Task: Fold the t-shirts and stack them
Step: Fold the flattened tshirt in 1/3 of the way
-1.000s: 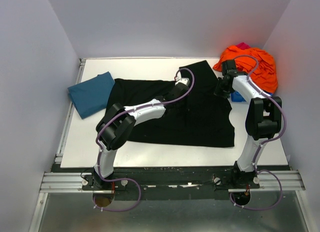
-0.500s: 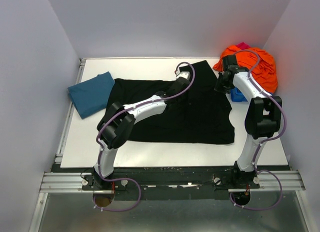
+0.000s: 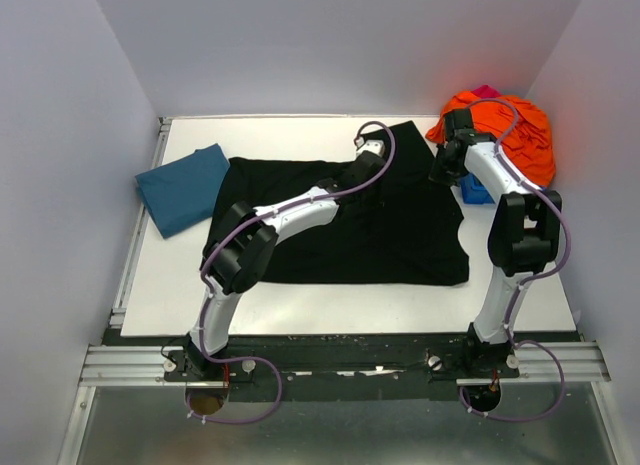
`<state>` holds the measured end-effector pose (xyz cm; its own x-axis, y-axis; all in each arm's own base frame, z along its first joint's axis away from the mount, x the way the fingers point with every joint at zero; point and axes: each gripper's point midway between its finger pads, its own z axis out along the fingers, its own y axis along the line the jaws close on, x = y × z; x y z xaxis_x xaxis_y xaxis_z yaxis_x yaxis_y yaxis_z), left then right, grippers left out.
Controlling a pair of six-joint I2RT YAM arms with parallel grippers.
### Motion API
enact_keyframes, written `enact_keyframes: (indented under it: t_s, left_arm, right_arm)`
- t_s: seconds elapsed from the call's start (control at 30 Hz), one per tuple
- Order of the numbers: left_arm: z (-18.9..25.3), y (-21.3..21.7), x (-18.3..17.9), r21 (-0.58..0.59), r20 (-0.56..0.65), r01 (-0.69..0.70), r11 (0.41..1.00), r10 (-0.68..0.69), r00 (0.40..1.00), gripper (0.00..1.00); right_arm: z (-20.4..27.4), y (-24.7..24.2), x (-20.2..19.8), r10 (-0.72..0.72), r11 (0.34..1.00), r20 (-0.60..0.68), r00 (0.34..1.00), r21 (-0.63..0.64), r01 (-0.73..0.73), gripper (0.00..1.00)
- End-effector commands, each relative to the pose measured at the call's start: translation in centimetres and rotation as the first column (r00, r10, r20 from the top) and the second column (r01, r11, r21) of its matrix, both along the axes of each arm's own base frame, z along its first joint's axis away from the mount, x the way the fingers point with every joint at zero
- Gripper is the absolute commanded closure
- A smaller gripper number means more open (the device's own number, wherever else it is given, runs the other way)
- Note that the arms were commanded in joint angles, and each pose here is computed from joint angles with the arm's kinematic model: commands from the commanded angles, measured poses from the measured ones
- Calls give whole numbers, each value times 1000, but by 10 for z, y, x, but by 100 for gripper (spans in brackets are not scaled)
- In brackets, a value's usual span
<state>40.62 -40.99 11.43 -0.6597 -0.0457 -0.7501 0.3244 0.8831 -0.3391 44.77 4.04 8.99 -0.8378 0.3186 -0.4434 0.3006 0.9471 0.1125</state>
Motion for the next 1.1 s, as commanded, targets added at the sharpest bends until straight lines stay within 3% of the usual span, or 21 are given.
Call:
enact_keyframes:
  t_s: [0.0,0.03,0.07,0.1,0.2,0.4,0.57,0.7,0.8,0.93,1.07]
  left_arm:
    - [-19,5,6,49,-21,-28,998,29,999,95]
    - [-19,7,6,55,-22,-35,998,36,999,83]
    - [-16,9,7,61,-14,-43,997,44,999,64]
    - [-14,14,7,74,-10,-51,996,52,999,51]
    - [4,27,11,73,33,-83,994,81,996,37]
    - [20,36,-3,19,35,-71,997,70,997,36]
    - [6,24,-47,-65,-27,23,998,-25,999,36]
    - [-5,21,-89,-99,-82,92,991,-101,992,39]
    - [-16,9,-124,-155,-146,183,971,-205,968,43]
    - [-30,-1,-159,-166,-202,262,951,-293,934,45]
    - [-50,0,-175,-167,-259,298,940,-333,907,48]
  right_arm:
    - [-5,-4,8,-16,999,-4,1000,-30,16,71]
    - [-3,-5,8,-20,999,-1,1000,-32,20,56]
    - [-3,-5,6,-23,999,3,1000,-34,23,50]
    - [1,-6,5,-25,999,17,1000,-35,25,50]
    - [12,-10,-8,-48,998,38,998,-42,50,50]
    - [11,-18,-75,-149,989,50,988,-20,150,53]
    - [-10,-32,-140,-235,970,-31,971,-70,233,55]
    - [-18,-20,-166,-216,976,-42,976,3,216,68]
    - [-31,-11,-175,-205,977,-92,974,45,210,98]
    - [-47,-3,-183,-228,967,-173,958,73,244,99]
    - [-59,-23,-192,-326,944,-214,921,-17,330,99]
